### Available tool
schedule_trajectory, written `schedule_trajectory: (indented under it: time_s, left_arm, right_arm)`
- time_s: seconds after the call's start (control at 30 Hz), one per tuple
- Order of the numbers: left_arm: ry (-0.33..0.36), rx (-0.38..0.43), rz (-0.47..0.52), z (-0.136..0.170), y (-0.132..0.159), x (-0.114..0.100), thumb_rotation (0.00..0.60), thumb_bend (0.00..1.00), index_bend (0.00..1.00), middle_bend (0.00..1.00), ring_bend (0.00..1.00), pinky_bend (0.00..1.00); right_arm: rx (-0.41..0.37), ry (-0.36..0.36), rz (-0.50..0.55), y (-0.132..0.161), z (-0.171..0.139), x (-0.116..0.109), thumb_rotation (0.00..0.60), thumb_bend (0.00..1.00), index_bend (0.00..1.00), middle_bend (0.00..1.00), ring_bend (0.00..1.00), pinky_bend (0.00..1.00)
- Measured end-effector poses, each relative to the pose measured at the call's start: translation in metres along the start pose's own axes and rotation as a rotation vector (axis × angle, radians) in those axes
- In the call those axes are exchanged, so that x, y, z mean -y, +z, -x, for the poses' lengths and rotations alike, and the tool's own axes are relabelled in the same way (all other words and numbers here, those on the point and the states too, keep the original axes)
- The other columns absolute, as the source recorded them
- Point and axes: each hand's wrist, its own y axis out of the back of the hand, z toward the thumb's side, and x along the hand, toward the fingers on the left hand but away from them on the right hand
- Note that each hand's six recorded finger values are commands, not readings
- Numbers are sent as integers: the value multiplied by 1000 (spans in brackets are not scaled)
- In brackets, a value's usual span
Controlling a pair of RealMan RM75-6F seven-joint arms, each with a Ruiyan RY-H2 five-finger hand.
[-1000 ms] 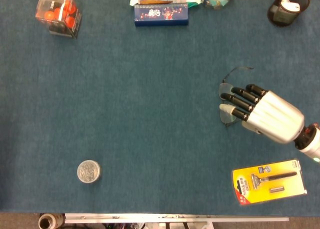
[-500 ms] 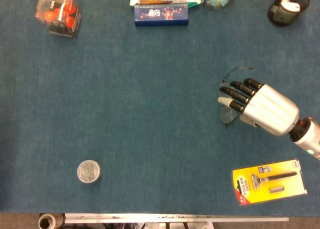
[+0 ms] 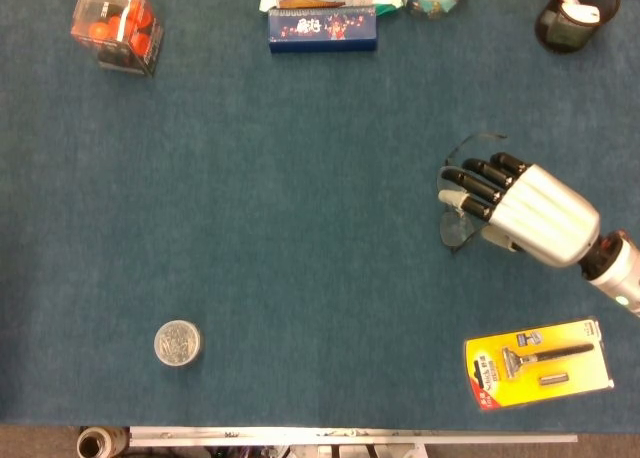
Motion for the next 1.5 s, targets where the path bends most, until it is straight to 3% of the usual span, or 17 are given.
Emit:
schedule_trajectory:
  time_s: [0.47,1.07,1.5]
  left_arm:
    - [-3,3,-3,1,2,1,600,206,544,470,518,619]
    - [6,-1,10,3,-1,-3,600,206,544,470,518,619]
    - [4,-6,13,3,-3,-3,600,206,544,470,518,619]
  right_arm:
    - [-48,-23,20,16,0,-16,600,48,343,302,299,436]
    - [-21,22,14,2,24,11,600,49,343,306,299,435]
    - [27,68,24,-16,35,43,600,50,343,307,299,435]
